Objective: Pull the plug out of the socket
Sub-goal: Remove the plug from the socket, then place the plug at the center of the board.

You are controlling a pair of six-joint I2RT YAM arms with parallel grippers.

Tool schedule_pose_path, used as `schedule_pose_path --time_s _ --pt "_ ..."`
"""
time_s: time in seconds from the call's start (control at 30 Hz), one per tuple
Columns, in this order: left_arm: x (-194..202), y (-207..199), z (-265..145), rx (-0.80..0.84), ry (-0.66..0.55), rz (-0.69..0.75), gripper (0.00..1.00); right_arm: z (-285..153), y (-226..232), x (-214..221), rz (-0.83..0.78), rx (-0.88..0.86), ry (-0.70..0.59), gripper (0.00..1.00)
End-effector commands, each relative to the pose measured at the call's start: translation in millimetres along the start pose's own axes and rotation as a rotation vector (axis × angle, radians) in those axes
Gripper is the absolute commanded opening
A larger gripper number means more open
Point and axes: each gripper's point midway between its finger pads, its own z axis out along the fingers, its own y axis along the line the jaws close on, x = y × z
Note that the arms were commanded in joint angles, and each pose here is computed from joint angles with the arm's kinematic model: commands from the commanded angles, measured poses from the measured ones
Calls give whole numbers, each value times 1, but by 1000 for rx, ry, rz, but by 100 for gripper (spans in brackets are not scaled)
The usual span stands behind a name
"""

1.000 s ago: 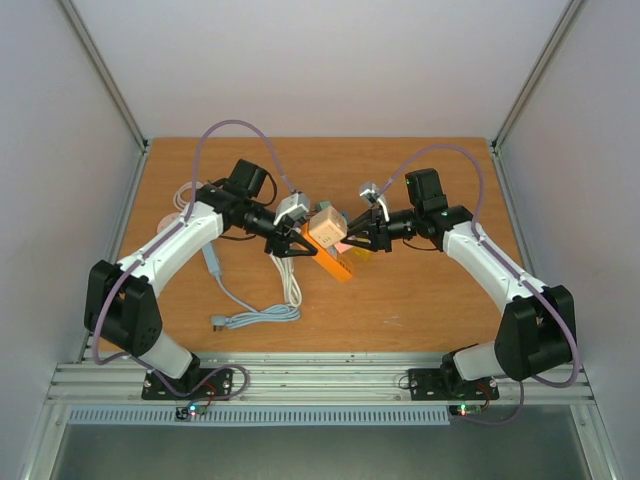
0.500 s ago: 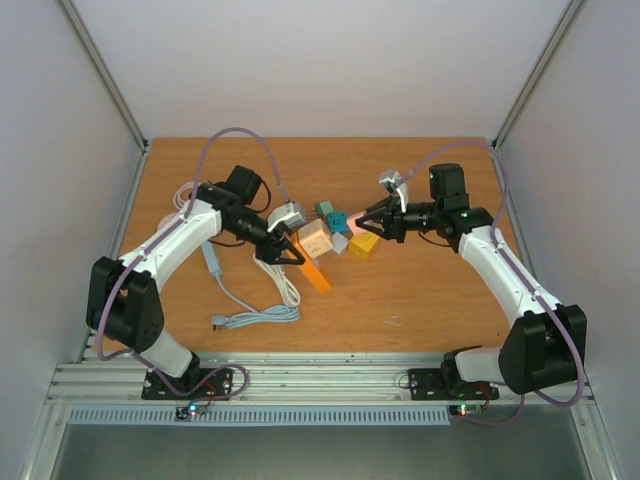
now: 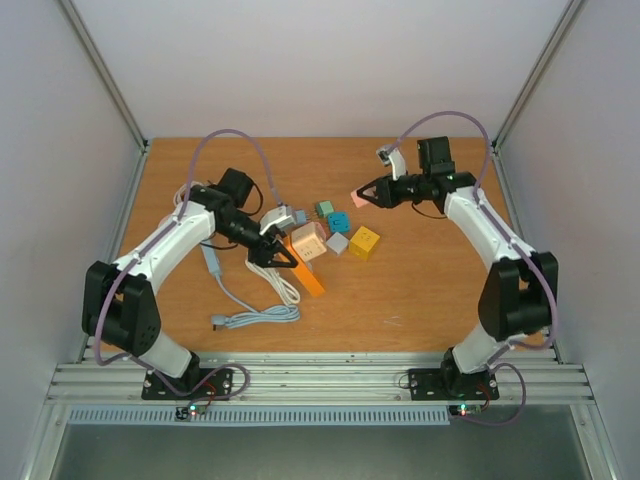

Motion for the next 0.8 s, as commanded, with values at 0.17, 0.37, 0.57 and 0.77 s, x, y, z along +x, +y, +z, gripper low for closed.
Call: schedule_pose_path --time_s 0.17,0.37,0.57,0.77 --pt "-11 -15 -18 38 -96 78 0 45 -97 11 243 136 138 1" --pt "-8 -16 -16 39 -98 79 0 76 -126 21 344 81 213 1" --pt "-4 -15 -15 26 -97 81 0 94 -144 34 425 50 268 1" --pt "-3 -13 -14 23 -100 74 0 100 -158 54 480 75 298 10"
